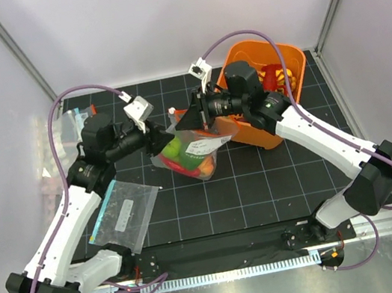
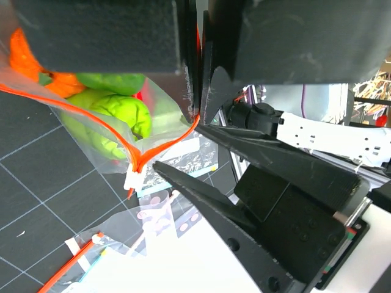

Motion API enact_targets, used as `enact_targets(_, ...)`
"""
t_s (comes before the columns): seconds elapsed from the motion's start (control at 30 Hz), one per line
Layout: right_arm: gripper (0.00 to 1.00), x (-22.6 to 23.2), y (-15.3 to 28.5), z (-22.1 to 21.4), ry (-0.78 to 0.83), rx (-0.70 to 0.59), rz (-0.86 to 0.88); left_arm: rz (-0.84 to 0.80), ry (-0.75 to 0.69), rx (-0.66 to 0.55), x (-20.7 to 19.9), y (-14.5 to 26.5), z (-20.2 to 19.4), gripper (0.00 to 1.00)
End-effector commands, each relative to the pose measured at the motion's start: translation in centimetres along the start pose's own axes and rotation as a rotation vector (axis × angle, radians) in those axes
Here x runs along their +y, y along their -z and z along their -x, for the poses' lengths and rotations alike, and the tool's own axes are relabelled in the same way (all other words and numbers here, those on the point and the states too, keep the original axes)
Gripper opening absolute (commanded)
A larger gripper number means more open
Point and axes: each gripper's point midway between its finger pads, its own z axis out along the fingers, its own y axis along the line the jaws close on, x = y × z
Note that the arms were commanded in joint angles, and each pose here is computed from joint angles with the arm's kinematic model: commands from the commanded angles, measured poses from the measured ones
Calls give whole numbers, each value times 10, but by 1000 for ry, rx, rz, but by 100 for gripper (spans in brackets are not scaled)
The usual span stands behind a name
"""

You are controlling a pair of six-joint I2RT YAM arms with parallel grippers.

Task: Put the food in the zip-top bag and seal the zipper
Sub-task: Zip the zipper food storage bag at the center of the board.

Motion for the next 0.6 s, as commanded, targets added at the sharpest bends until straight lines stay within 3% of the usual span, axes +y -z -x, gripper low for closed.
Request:
enact_targets(0.0,1,27,14,32,68,-101,49,35,-2,-77,10,-3,25,45)
enact_targets(0.17,1,25,18,27,96,-73,29,51,74,-96,14,-8,32,48)
enact_targets(0.43,1,27,24,21,121,-41,23,43,145,-125,18,-15,43,39)
enact_targets(0.57,1,25,25,19,127,-27,9,66,198,-131,22,-15,47,47)
